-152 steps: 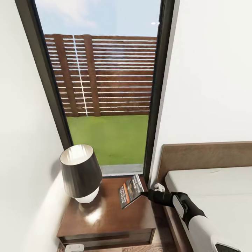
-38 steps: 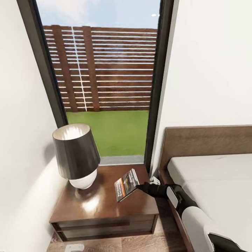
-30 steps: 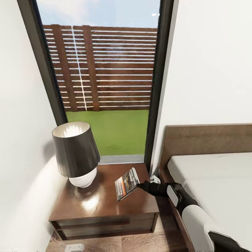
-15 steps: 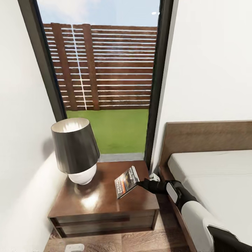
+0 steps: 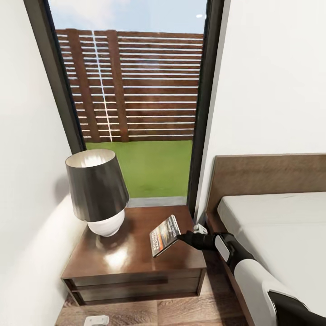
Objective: In the bedroom, move the book from the bed onto either nightstand, and place the two sandals side by side next to the bed.
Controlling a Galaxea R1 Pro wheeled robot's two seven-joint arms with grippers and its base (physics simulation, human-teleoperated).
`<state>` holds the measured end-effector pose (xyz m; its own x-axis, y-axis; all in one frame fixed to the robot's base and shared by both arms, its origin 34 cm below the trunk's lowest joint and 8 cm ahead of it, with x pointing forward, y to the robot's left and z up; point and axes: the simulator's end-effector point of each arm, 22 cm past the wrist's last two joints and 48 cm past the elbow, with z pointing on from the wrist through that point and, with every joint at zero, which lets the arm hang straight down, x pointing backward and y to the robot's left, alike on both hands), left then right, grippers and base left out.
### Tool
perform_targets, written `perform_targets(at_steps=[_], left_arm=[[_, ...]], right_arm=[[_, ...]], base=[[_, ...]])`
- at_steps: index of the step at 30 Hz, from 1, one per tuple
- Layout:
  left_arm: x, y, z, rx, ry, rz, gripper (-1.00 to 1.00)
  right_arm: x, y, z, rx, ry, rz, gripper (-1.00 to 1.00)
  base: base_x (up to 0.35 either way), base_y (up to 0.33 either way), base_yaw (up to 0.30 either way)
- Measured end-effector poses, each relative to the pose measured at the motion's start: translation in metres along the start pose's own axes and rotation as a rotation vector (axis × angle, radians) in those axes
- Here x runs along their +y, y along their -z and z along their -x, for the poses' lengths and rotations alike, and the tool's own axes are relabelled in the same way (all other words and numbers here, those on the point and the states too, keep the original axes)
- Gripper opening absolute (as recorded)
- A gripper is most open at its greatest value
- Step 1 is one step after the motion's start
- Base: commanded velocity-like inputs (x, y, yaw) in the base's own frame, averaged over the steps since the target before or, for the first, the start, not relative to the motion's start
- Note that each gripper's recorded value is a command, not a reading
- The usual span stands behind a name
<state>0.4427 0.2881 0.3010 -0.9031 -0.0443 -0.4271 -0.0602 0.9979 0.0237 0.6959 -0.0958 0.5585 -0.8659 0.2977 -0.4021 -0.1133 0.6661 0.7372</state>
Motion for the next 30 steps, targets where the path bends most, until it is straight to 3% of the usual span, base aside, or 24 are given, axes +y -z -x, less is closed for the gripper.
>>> perform_targets(at_steps=[17,30], left_arm=[[0.002,-0.001,0.008,-0.01,0.007,0.003,1.0],[0.001,-0.017,0.016,-0.037,0.013,0.002,1.0]], right_arm=[[0.002,0.001,0.005,-0.006,0.006,-0.001,-1.0],[-0.017,-0.004,-0.002,-0.013,0.006,-0.009,-1.0]], base=[[0.0,0.0,0.0],[0.0,0.0,0.0]])
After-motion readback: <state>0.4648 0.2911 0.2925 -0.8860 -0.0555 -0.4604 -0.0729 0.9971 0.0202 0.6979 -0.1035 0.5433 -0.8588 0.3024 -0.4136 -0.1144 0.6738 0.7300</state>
